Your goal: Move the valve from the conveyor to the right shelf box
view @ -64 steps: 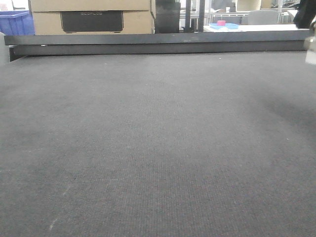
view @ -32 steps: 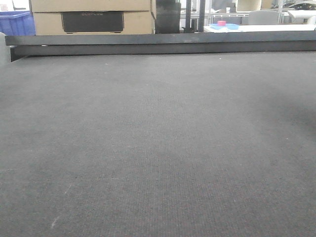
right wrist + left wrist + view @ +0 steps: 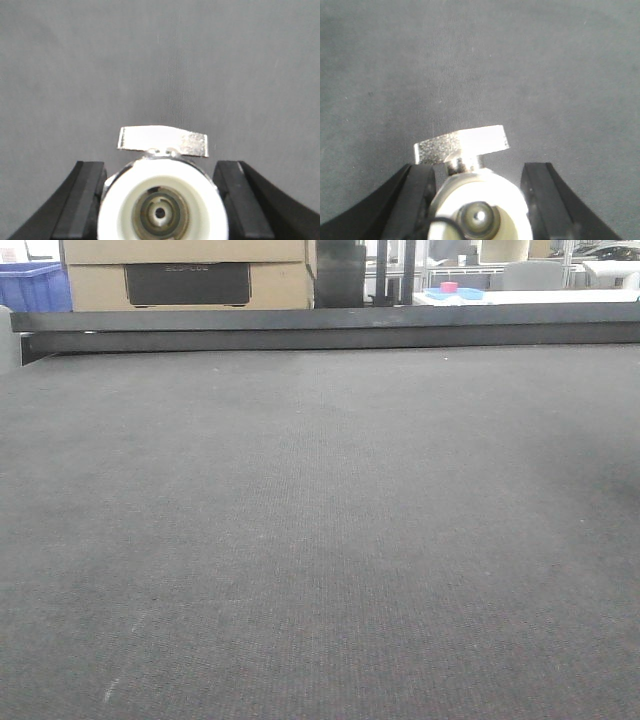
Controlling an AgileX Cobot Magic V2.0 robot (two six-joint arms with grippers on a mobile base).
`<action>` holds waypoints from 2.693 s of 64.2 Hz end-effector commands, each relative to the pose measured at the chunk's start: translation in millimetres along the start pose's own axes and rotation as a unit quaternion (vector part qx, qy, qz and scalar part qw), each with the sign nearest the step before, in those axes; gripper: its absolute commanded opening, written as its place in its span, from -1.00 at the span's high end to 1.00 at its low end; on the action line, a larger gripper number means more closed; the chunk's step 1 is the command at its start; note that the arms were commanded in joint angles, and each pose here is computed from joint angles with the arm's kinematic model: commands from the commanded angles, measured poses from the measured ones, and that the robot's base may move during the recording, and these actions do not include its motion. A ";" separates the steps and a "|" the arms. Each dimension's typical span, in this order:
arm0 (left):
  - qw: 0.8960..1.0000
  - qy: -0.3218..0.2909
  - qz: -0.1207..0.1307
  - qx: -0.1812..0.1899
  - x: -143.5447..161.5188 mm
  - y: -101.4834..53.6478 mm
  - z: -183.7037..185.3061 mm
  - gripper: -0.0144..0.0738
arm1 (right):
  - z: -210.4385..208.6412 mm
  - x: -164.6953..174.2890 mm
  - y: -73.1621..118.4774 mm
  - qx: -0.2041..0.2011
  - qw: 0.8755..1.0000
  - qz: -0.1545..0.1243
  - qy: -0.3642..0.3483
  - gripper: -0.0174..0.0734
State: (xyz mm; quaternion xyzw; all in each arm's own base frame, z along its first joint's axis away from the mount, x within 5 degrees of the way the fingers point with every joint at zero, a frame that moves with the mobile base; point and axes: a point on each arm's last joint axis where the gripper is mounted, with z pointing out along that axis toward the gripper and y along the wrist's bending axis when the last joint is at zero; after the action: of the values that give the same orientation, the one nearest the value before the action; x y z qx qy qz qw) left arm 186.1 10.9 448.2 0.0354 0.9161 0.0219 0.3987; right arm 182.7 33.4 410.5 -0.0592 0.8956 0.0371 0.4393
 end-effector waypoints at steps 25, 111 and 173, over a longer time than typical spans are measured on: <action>0.989 -0.150 -0.001 -0.018 4.8 -3.9 -57.3 0.92 | -41.7 -14.0 -1.4 -0.003 0.989 -0.003 -0.148 0.97; 0.987 -0.158 -0.001 -0.019 4.0 -3.8 -58.6 0.92 | -42.9 -17.5 -1.1 -0.005 0.986 -0.003 -0.168 0.97; 0.987 -0.161 -0.001 -0.019 5.0 -4.0 -61.1 0.92 | -43.1 -18.0 -1.0 -0.005 0.985 -0.003 -0.171 0.97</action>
State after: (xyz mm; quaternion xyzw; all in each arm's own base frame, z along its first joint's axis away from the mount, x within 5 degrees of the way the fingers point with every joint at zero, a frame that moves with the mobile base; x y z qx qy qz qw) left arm 141.0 7.5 478.9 0.0331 0.8573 0.0360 0.5126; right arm 162.2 29.6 438.2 -0.0558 0.8363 0.0513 0.5429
